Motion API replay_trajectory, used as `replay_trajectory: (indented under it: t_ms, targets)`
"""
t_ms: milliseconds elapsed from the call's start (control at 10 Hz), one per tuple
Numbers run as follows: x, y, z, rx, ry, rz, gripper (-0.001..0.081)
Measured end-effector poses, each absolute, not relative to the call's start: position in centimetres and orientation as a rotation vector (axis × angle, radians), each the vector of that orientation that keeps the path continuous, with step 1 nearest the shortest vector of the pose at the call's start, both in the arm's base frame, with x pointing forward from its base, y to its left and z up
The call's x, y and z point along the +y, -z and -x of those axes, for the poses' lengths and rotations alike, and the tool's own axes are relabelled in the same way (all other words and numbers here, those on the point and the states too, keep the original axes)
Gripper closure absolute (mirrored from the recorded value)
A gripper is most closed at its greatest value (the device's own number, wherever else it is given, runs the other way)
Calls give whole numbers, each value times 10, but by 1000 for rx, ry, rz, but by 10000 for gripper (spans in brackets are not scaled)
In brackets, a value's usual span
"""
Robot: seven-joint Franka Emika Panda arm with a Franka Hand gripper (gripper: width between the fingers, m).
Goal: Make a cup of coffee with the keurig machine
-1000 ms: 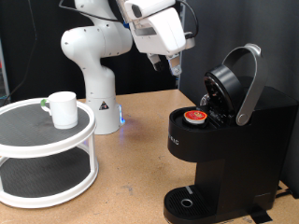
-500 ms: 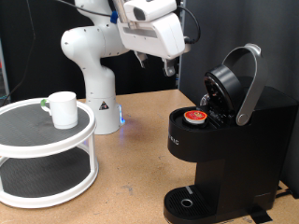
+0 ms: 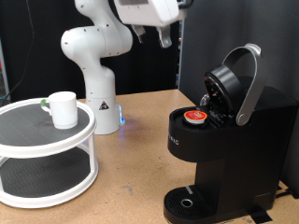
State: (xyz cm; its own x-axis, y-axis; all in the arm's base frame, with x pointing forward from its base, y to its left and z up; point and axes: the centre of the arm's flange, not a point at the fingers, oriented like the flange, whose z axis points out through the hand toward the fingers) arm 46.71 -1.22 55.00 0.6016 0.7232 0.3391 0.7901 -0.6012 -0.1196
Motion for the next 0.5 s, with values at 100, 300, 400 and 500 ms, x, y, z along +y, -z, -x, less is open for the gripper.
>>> replay_trajectory:
  t_ms: [100, 300, 400, 500]
  targets:
    - [-15, -560, -471, -1186, 417, 2606, 1]
    - [-16, -566, -478, -1114, 445, 2649, 1]
    - [-16, -565, -481, -1125, 434, 2643, 1]
    - [-16, -564, -485, -1137, 417, 2636, 1]
